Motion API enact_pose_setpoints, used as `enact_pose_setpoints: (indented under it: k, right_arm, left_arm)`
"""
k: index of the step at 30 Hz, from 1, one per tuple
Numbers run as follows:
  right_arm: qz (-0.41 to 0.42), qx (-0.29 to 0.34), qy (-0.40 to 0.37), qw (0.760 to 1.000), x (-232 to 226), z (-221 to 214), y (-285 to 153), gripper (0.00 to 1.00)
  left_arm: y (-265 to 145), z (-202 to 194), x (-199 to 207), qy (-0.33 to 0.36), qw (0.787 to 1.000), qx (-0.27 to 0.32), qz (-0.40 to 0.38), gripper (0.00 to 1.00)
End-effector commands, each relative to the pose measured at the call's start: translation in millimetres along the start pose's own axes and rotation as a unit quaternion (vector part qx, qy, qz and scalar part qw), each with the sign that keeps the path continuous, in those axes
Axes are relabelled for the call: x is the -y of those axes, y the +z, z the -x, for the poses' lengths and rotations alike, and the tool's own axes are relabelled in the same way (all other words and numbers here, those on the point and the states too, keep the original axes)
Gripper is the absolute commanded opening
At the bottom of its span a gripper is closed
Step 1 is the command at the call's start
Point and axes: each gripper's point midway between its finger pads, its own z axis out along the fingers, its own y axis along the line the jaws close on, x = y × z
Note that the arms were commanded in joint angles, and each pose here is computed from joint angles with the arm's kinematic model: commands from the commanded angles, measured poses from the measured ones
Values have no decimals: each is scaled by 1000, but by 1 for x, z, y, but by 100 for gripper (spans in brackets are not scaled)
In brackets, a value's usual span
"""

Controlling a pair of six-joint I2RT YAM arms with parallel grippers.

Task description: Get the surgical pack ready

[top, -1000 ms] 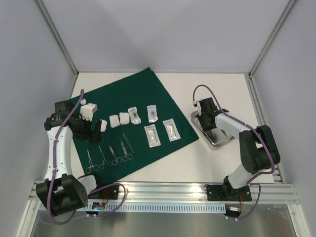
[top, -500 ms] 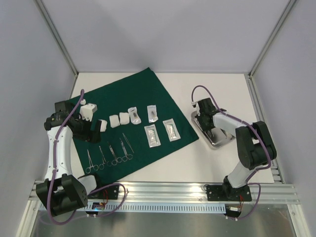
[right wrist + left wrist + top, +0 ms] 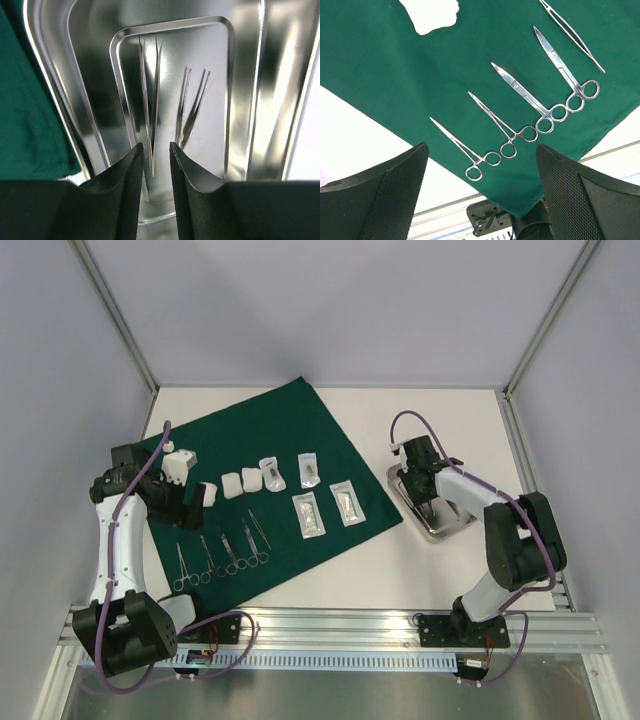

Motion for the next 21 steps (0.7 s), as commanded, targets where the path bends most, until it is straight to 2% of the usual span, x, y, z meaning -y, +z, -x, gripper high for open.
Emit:
enact_pose_setpoints:
  k: [1,6,7,11,14,16,17,19,21]
  right_arm:
    - [-5,51,13,999,10,33,-34,31]
    - [-34,99,64,992,19,64,-81,30]
    - [-29,123,104,987,13,74,-96,30]
    - [50,202,130,969,-61,106,-136,32]
    - [124,245,65,959,-162,122,-164,37]
    - [151,266,60,950,-196,139,-181,38]
    - [167,251,35,953,-231,134,-173,40]
    - [192,264,22,945,-265,149,-181,41]
    - [207,232,-19,950,-311,136,-162,42]
  left_arm:
    - [-9,13,-5,15,1000,19,11,97]
    - [-9,13,-6,15,1000,20,13,97]
    - [-6,11,-8,12,1000,17,15,97]
    - [1,-3,-29,5,997,-16,69,98]
    - [9,-15,-45,-1,993,-42,107,99]
    - [15,-22,-51,-6,991,-52,121,100]
    - [15,-25,-55,-8,989,-60,133,100]
    - [16,-33,-59,-12,987,-67,144,100]
    - [16,-37,-62,-16,987,-65,148,100]
